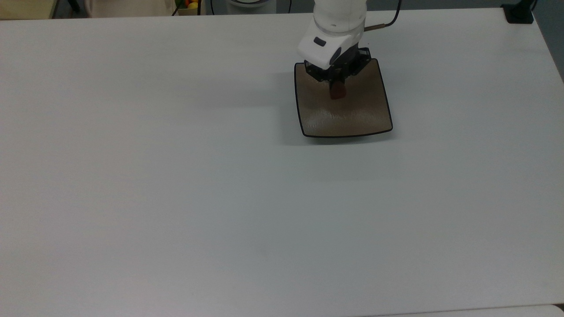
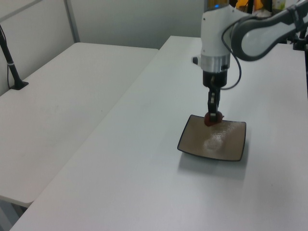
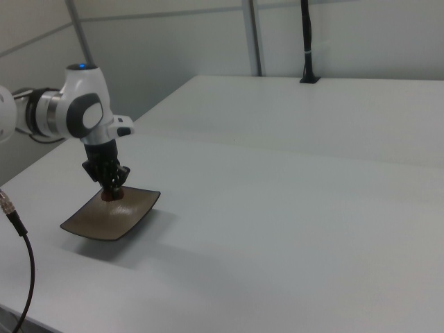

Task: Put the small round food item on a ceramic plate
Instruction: 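Carry the food item over the plate and lower it onto it, then open the gripper to release the food item and raise it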

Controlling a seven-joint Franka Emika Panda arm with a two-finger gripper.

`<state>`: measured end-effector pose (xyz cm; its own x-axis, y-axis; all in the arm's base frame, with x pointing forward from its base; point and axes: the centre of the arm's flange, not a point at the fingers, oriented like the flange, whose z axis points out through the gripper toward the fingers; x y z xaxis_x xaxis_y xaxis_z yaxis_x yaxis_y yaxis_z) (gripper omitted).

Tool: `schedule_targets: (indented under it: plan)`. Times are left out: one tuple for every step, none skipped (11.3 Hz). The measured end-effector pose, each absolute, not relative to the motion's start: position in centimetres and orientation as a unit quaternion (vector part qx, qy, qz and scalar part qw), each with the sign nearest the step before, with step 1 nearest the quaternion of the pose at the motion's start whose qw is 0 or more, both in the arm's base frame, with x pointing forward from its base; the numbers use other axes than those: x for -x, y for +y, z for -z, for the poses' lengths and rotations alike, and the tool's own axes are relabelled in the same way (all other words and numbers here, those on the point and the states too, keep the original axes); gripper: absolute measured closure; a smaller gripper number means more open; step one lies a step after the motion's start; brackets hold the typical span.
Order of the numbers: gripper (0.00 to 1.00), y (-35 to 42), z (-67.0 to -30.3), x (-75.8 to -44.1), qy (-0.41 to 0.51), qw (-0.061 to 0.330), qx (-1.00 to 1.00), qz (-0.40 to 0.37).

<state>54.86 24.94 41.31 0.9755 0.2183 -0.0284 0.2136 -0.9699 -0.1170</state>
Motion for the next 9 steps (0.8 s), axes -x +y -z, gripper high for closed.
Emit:
schedule_targets:
  plan:
    - [0.78, 25.5, -40.2, -54.4, -0.101, 0.060, 0.993, -0.008]
    - [0.78, 26.0, -39.2, -54.1, -0.094, 0.064, 0.993, 0.006]
    - [0.78, 26.4, -38.4, -53.7, -0.090, 0.069, 0.993, 0.020]
    - [0.78, 26.7, -37.8, -53.5, -0.080, 0.075, 0.993, 0.037]
    - [0.78, 26.8, -37.2, -53.3, -0.073, 0.080, 0.993, 0.053]
    - [0.78, 27.0, -36.4, -52.9, -0.072, 0.083, 0.992, 0.063]
    - [0.78, 27.1, -35.6, -52.4, -0.075, 0.083, 0.992, 0.067]
    - [0.78, 27.2, -35.2, -52.1, -0.081, 0.079, 0.991, 0.068]
    - [0.78, 27.1, -35.1, -52.1, -0.087, 0.073, 0.991, 0.069]
